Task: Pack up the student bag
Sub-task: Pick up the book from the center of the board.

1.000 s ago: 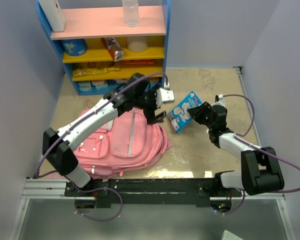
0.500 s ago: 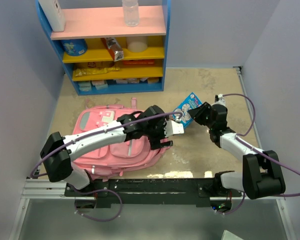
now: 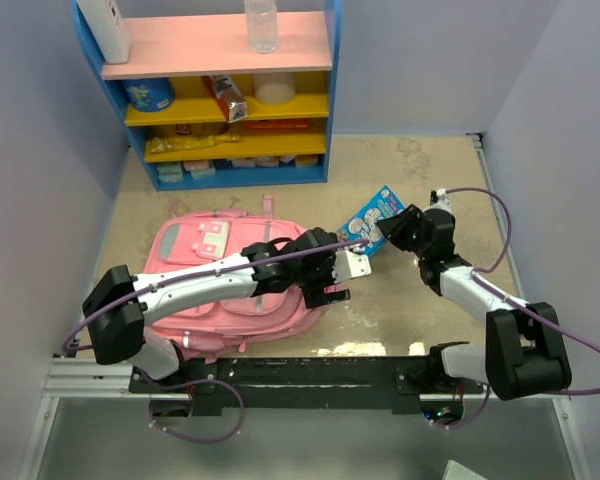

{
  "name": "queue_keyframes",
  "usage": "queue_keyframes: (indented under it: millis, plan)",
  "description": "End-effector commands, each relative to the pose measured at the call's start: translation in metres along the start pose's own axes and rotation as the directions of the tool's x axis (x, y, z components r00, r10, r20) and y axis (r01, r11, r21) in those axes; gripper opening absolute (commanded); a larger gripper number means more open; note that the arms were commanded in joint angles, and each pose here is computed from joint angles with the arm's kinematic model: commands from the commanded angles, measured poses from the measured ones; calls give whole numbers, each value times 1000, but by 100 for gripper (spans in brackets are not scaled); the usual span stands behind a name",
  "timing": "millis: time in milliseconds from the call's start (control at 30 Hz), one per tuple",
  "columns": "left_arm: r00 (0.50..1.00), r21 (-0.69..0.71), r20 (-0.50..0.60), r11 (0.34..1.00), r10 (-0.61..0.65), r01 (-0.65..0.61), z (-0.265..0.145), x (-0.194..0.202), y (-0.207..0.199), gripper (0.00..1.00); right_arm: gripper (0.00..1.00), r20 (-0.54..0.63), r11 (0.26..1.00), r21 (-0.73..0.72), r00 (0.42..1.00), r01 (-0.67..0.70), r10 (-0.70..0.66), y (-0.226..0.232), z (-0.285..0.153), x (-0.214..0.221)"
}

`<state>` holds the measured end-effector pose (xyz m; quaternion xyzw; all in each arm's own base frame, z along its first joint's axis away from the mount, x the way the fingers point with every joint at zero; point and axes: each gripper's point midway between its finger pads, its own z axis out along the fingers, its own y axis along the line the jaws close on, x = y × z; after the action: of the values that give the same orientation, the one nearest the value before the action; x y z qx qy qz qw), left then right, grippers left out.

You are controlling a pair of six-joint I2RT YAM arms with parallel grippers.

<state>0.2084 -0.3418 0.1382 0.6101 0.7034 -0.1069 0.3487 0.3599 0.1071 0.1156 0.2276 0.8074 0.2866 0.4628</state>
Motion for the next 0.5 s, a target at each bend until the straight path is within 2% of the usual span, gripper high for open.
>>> queue_keyframes:
  millis: [0,67,100,267,367,400,467]
  plan:
    - [1000,-84,3,996,6,-6,3,2,10,99,0,94,997,-69,995,33,-26,29,-4,-34]
    - [1000,-86,-3,996,7,-8,8,5,9,94,0,92,997,-70,996,28,-21,29,-4,-33]
    - [1000,-84,-8,996,6,-7,9,7,8,86,0,91,997,-71,996,27,-20,29,-4,-33]
    - [1000,-99,-31,995,4,-7,16,14,4,82,0,85,997,-75,996,22,-16,29,-4,-31]
    - [999,-96,-37,995,28,-31,19,15,1,70,0,83,996,-81,996,20,-13,30,-5,-31]
    - [999,-97,-43,995,34,-38,19,17,1,49,0,80,996,-89,997,21,-14,32,-5,-30]
    - [998,-107,-48,993,35,-40,19,18,2,13,0,77,995,-96,997,25,-18,34,-6,-30]
